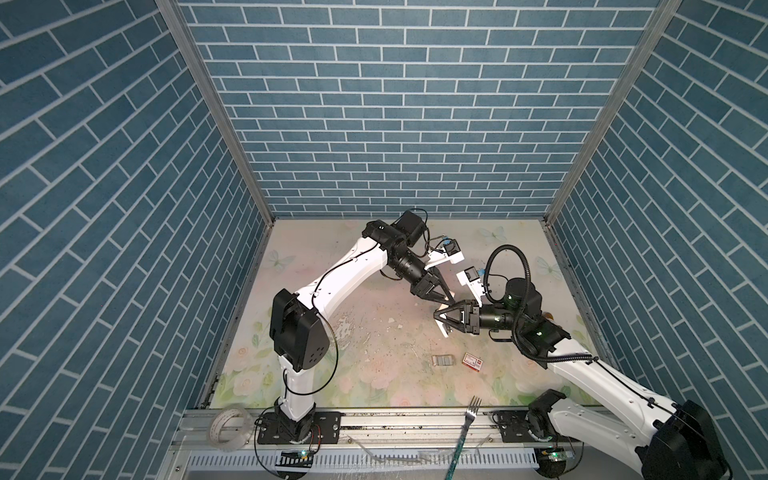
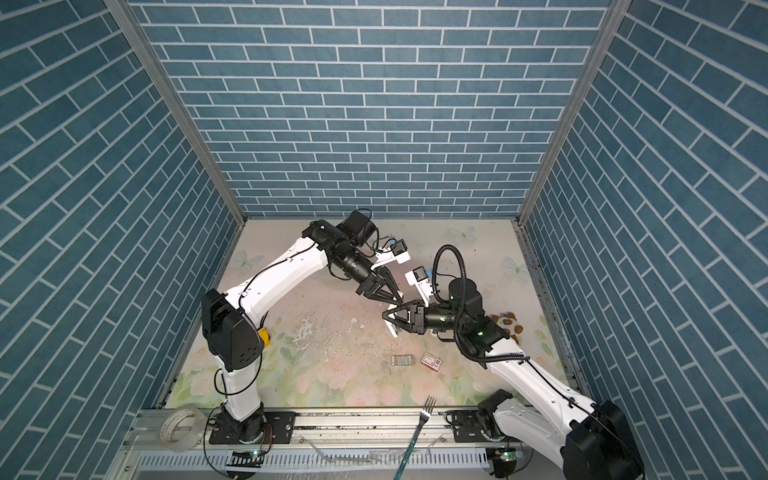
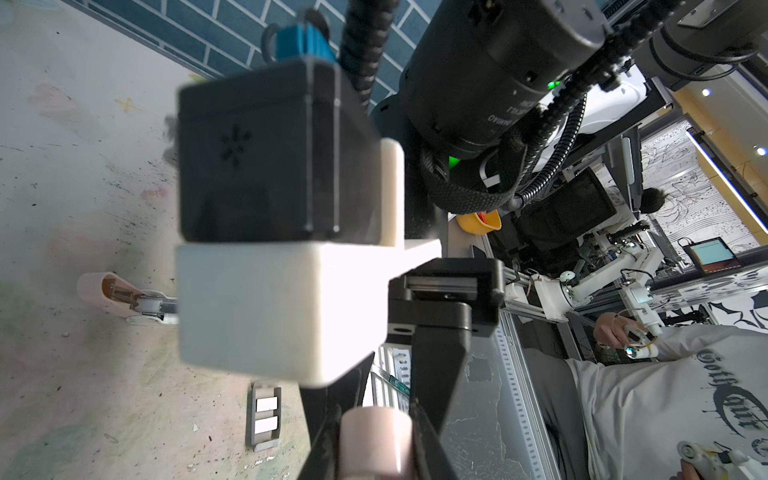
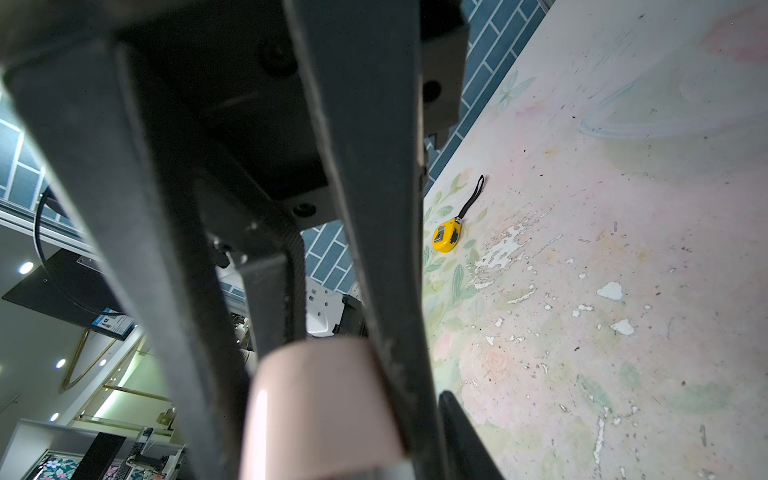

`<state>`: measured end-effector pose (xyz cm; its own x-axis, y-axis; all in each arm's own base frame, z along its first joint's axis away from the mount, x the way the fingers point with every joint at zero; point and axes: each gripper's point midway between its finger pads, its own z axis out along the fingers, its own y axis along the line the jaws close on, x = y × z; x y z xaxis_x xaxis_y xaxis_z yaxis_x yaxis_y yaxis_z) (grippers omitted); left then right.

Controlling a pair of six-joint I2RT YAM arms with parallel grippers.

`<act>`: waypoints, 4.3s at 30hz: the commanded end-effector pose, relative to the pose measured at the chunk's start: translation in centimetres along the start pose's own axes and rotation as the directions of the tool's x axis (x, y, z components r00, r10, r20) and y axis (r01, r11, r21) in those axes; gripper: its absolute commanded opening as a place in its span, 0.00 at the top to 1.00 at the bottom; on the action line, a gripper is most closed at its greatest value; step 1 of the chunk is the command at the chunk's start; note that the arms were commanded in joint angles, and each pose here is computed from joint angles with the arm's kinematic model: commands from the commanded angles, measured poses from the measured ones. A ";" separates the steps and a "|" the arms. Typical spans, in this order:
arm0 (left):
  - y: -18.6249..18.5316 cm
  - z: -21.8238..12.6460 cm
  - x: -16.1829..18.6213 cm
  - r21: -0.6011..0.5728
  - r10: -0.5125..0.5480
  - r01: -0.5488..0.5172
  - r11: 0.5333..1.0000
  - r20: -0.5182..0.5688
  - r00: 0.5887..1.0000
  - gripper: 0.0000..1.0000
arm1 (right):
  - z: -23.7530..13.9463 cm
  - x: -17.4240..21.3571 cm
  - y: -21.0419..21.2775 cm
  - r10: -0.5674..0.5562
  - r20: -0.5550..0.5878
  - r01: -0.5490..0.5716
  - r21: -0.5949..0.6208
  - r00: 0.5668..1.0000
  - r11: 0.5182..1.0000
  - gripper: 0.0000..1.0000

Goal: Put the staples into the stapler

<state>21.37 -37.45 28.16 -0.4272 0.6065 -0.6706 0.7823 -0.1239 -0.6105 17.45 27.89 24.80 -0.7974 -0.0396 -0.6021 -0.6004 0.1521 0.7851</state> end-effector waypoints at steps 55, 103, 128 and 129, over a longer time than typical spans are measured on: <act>7.6 -18.9 8.9 -0.901 -0.012 0.030 0.434 0.028 1.000 0.39 | 0.5 2.4 -23.3 0.175 -0.178 0.118 0.944 0.968 0.307 0.79; 8.7 -19.3 10.0 -0.922 -0.047 0.048 0.385 0.032 0.998 0.30 | 0.3 4.6 -21.9 0.165 -0.146 0.080 0.934 0.976 0.349 0.52; 8.9 -17.7 9.8 -0.879 -0.049 0.047 0.474 0.028 0.998 0.26 | -2.6 12.2 -12.4 0.179 -0.105 0.012 0.889 0.978 0.457 0.70; 9.0 -17.6 9.9 -0.879 -0.052 0.048 0.475 0.027 0.998 0.26 | -2.3 12.5 -12.6 0.185 -0.105 0.010 0.890 0.977 0.456 0.70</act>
<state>32.20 -18.59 23.84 -0.4713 0.5891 -0.6564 0.7406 0.6685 0.0682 15.32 23.60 8.68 -0.8759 -0.1658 -0.4531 -0.2949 0.9272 0.2308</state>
